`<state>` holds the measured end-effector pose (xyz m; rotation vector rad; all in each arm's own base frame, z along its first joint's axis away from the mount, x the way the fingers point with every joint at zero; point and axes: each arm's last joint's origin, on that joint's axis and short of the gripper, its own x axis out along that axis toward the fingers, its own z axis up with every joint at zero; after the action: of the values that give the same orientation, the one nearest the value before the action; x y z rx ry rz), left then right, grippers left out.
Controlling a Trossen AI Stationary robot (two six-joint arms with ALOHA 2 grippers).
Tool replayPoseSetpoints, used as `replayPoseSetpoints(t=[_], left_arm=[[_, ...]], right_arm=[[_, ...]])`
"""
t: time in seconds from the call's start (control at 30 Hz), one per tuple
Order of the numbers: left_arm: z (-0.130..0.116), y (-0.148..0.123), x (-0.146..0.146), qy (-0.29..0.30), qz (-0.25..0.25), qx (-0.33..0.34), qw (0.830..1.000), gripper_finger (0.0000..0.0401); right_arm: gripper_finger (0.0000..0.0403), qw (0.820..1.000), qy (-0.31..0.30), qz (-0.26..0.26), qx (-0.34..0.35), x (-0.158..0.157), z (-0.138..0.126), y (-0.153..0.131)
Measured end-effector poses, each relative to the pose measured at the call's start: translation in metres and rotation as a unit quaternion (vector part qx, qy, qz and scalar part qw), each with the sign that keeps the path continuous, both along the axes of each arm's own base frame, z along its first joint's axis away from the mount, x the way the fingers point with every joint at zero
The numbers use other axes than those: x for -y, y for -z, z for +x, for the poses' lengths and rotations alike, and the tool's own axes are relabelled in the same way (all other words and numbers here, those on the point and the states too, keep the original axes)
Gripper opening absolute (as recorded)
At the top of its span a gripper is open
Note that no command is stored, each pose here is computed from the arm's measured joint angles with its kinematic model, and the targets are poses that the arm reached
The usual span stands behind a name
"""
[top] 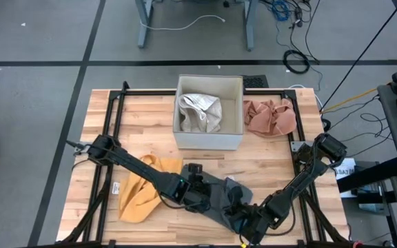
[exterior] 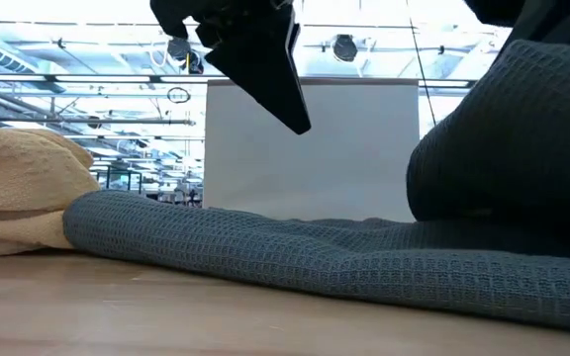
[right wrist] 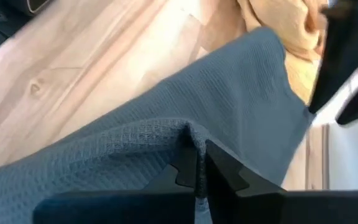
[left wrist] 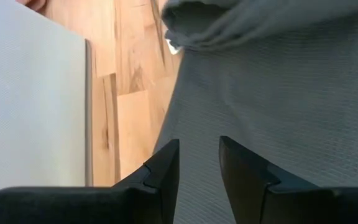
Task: Fold towel
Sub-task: Fold the gray towel
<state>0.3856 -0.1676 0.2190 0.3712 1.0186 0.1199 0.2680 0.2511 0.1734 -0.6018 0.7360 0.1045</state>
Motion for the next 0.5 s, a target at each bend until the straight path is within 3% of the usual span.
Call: replayPoseSetpoints(t=[0.27,0.5], left_arm=[[0.000,0.000,0.000,-0.001,0.001,0.000,1.000,0.0119],[0.003,-0.001,-0.004,-0.005,-0.002,0.007,1.000,0.0119]], right_arm=[[0.0022,0.998,-0.037,0.053,-0.006,0.011,0.010,0.013],[0.0148,0.998,-0.015,0.057,0.011,0.019,0.013,0.018]])
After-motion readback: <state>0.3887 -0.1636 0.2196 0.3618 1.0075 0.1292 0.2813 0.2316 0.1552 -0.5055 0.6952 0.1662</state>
